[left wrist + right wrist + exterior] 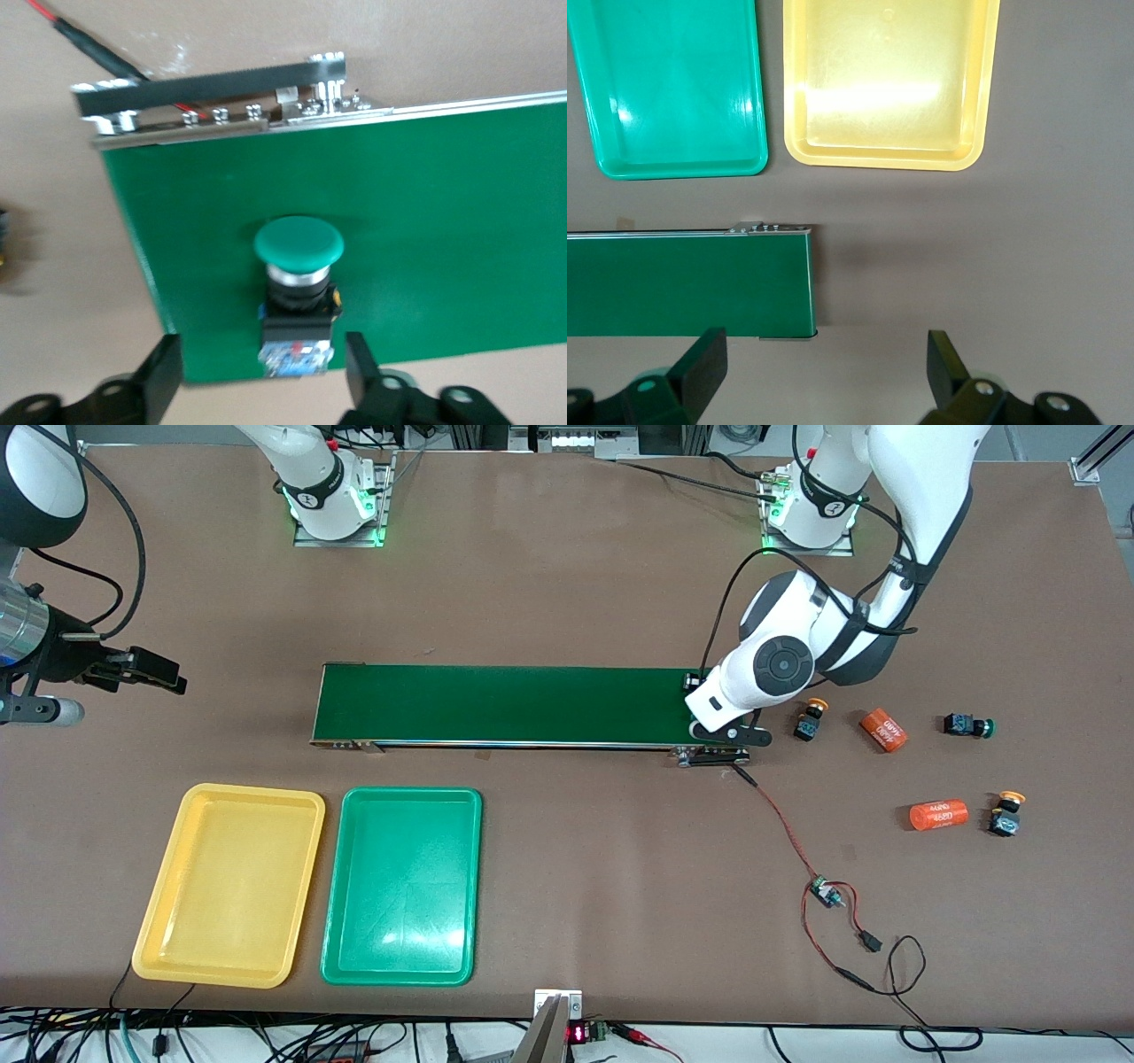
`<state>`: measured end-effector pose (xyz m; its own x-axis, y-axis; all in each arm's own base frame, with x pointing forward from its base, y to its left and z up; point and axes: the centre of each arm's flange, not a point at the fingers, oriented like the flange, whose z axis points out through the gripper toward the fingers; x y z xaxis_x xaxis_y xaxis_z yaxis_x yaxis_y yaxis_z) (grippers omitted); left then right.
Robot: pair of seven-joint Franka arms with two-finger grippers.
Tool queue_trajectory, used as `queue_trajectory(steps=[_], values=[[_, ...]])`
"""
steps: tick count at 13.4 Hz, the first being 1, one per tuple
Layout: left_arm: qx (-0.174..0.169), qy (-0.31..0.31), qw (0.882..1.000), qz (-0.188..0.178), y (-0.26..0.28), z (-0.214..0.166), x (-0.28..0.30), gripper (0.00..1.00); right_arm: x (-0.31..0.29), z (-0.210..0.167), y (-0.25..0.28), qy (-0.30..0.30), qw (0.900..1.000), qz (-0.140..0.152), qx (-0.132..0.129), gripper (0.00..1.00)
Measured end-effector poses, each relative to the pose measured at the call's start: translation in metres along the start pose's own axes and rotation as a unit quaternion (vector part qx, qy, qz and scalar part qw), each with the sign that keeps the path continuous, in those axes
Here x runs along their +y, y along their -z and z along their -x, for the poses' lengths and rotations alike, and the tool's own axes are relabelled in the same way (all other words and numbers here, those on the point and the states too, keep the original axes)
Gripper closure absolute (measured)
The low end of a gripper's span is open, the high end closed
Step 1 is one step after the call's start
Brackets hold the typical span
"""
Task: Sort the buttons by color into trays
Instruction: 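Open the left gripper and move it back toward the parts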
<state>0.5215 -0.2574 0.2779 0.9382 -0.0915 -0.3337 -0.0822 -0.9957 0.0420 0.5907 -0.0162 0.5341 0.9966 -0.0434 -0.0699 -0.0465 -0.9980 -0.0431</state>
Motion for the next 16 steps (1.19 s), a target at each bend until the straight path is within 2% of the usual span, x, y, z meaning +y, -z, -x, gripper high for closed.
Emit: queue_trajectory(steps=[1, 2, 3, 5, 7, 8, 10, 13, 15, 16], values=[[-0.007, 0.007, 1.000, -0.003, 0.025, -0.004, -0.007, 0.02, 0.000, 0.000, 0.000, 0.000, 1.000, 0.000, 0.000, 0.00], [-0.016, 0.019, 1.000, -0.005, 0.057, -0.007, -0.021, 0.00, 0.000, 0.000, 0.000, 0.000, 1.000, 0.000, 0.001, 0.00], [-0.020, 0.031, 0.999, -0.005, 0.089, -0.010, -0.037, 0.00, 0.000, 0.000, 0.000, 0.000, 1.000, 0.000, 0.001, 0.00], [-0.006, 0.063, 0.998, -0.018, 0.128, -0.018, -0.082, 0.00, 0.000, 0.000, 0.000, 0.000, 1.000, 0.000, 0.001, 0.00], [0.005, 0.098, 0.994, -0.047, 0.132, -0.034, -0.154, 0.00, -0.001, 0.000, 0.000, 0.001, 1.000, 0.000, 0.001, 0.00], [0.004, 0.088, 0.995, -0.051, 0.129, -0.044, -0.189, 0.00, -0.003, 0.000, 0.000, 0.003, 1.000, 0.000, 0.001, 0.00], [0.002, 0.023, 0.998, -0.054, 0.125, -0.061, -0.232, 0.00, -0.011, 0.000, 0.000, 0.009, 1.000, 0.000, 0.001, 0.00], [-0.005, -0.073, 0.995, -0.062, 0.106, -0.080, -0.272, 0.00, -0.017, 0.006, 0.009, 0.015, 1.000, 0.001, -0.004, 0.00], [0.011, -0.160, 0.982, -0.100, 0.104, -0.091, -0.291, 0.00, -0.017, 0.016, 0.020, 0.015, 1.000, 0.001, -0.004, 0.00], [0.014, -0.207, 0.971, -0.117, 0.105, -0.094, -0.297, 0.00, -0.017, 0.022, 0.025, 0.015, 1.000, 0.001, -0.003, 0.00]])
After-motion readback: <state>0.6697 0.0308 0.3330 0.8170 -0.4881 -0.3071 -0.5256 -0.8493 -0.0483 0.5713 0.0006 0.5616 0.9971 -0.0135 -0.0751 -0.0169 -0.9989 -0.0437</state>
